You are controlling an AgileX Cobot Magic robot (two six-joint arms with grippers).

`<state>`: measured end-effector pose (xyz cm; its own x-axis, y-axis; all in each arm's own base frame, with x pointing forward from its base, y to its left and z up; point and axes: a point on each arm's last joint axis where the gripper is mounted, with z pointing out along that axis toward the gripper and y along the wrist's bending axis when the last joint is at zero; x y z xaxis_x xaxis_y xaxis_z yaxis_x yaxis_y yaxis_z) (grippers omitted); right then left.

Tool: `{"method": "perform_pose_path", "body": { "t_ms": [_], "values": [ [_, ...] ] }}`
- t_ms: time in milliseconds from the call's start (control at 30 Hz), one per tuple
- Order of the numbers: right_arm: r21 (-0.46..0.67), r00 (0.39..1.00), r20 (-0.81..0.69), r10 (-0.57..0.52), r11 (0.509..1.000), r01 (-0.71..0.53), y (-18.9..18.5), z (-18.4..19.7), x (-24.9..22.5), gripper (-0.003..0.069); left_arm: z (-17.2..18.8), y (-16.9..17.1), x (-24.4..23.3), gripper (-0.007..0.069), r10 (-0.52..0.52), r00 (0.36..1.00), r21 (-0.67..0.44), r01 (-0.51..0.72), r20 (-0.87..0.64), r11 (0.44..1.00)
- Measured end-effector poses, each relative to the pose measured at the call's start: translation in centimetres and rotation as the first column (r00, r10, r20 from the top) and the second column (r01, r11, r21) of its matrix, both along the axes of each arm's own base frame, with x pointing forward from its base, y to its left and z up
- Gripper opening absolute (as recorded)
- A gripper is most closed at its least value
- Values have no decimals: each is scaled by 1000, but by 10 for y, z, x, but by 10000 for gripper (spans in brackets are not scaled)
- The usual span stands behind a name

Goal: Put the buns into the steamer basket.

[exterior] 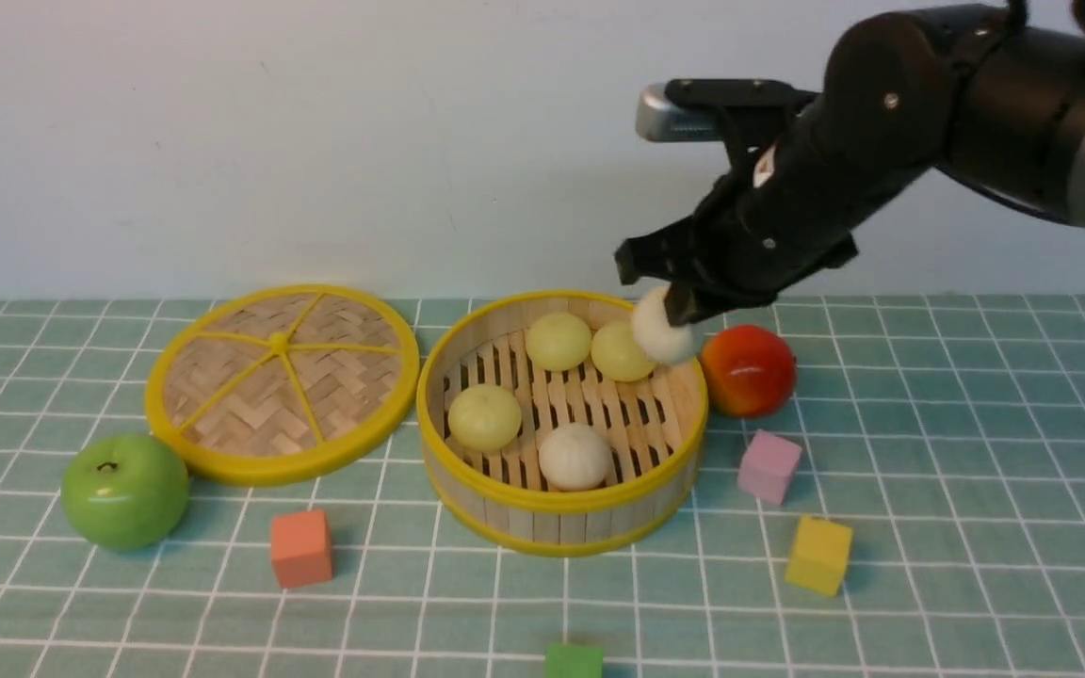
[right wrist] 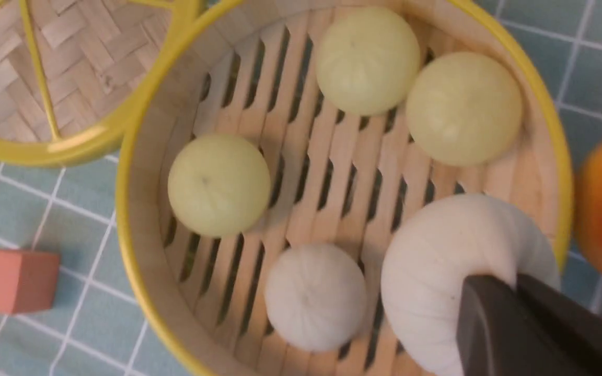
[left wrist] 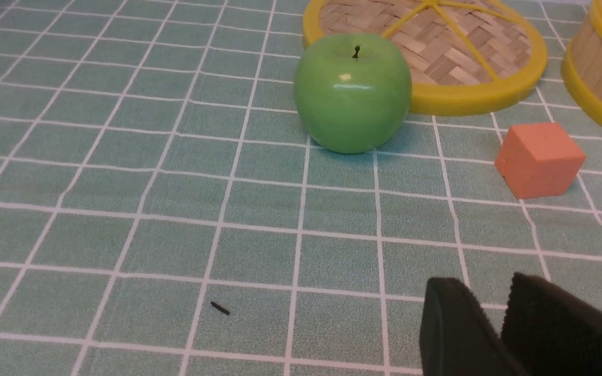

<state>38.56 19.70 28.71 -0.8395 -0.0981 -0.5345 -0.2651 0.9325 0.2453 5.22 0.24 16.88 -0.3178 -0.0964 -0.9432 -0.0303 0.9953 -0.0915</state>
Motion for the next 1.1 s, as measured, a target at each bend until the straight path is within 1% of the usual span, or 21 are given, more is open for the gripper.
{"method": "perform_pose_path", "body": {
  "t_ms": [33, 167, 200, 267, 333, 367, 400, 433, 533, 567, 600, 633, 667, 700, 733, 800, 833, 900, 967, 1033, 1100],
  "values": [
    [0, 1000, -1, -1, 1000, 1, 0, -2, 1, 10, 0, 0, 0, 177, 0, 1000, 0, 0, 0, 1000],
    [-27, 998, -57, -11, 1000, 9, 9, -50, 19, 13, 0, 0, 0, 183, 0, 1000, 0, 0, 0, 1000],
    [-27, 998, -61, -13, 1000, 11, 9, -52, 20, 14, 0, 0, 0, 183, 0, 1000, 0, 0, 0, 1000],
    [-40, 993, -110, -33, 999, 28, 11, -74, 24, 34, 0, 0, 0, 185, 0, 1000, 0, 0, 0, 1000],
    [-45, 989, -138, -49, 998, 44, 12, -85, 26, 69, 0, 0, 0, 186, 0, 1000, 0, 0, 0, 1000],
    [-44, 989, -139, -51, 998, 45, 12, -85, 26, 69, 0, 0, 0, 186, 0, 1000, 0, 0, 0, 1000],
    [-41, 988, -141, -58, 998, 53, 12, -85, 26, 120, 0, 0, 0, 190, 0, 1000, 0, 0, 0, 1000],
    [-38, 988, -140, -62, 998, 57, 12, -84, 26, 152, 0, 0, 0, 191, 0, 1000, 0, 0, 0, 1000],
    [-33, 984, -158, -79, 997, 75, 10, -76, 22, 300, 0, 0, 0, 195, 0, 1000, 0, 0, 0, 1000],
    [-33, 984, -160, -80, 997, 76, 9, -75, 22, 311, 0, 0, 0, 195, 0, 1000, 0, 0, 0, 1000],
    [-37, 980, -181, -87, 996, 81, 6, -66, 17, 384, 0, 0, 0, 196, 0, 1000, 0, 0, 0, 1000],
    [-43, 977, -196, -83, 996, 76, 3, -53, 10, 440, 0, 0, 0, 196, 0, 1000, 0, 0, 0, 1000],
    [-48, 974, -210, -80, 996, 71, 1, -44, 4, 479, 0, 0, 0, 196, 0, 1000, 0, 0, 0, 1000],
    [-54, 972, -222, -78, 996, 68, 0, -42, 2, 486, 0, 0, 0, 196, 0, 1000, 0, 0, 0, 1000],
    [-64, 970, -234, -65, 997, 51, -3, -24, -9, 526, 0, 0, 0, 196, 0, 1000, 0, 0, 0, 1000],
    [-121, 966, -256, -30, 993, -2, -5, 5, -35, 553, 0, 0, 0, 196, 0, 1000, 0, 0, 0, 1000],
    [-132, 964, -264, -24, 991, -12, -5, 7, -39, 554, 0, 0, 0, 196, 0, 1000, 0, 0, 0, 1000],
    [-187, 974, -228, 7, 981, -51, -6, 32, -60, 542, 0, 0, 0, 196, 0, 1000, 0, 0, 0, 1000],
    [-216, 984, -173, 36, 974, -74, -4, 50, -77, 503, 0, 0, 0, 196, 0, 1000, 0, 0, 0, 1000],
    [-225, 992, -118, 50, 971, -76, -7, 69, -99, 428, 0, 0, 0, 196, 0, 1000, 1, 0, 0, 1000],
    [-222, 994, -96, 51, 972, -72, -12, 78, -121, 317, 0, 0, 0, 196, 0, 1000, 1, 0, 0, 1000]
  ]
}}
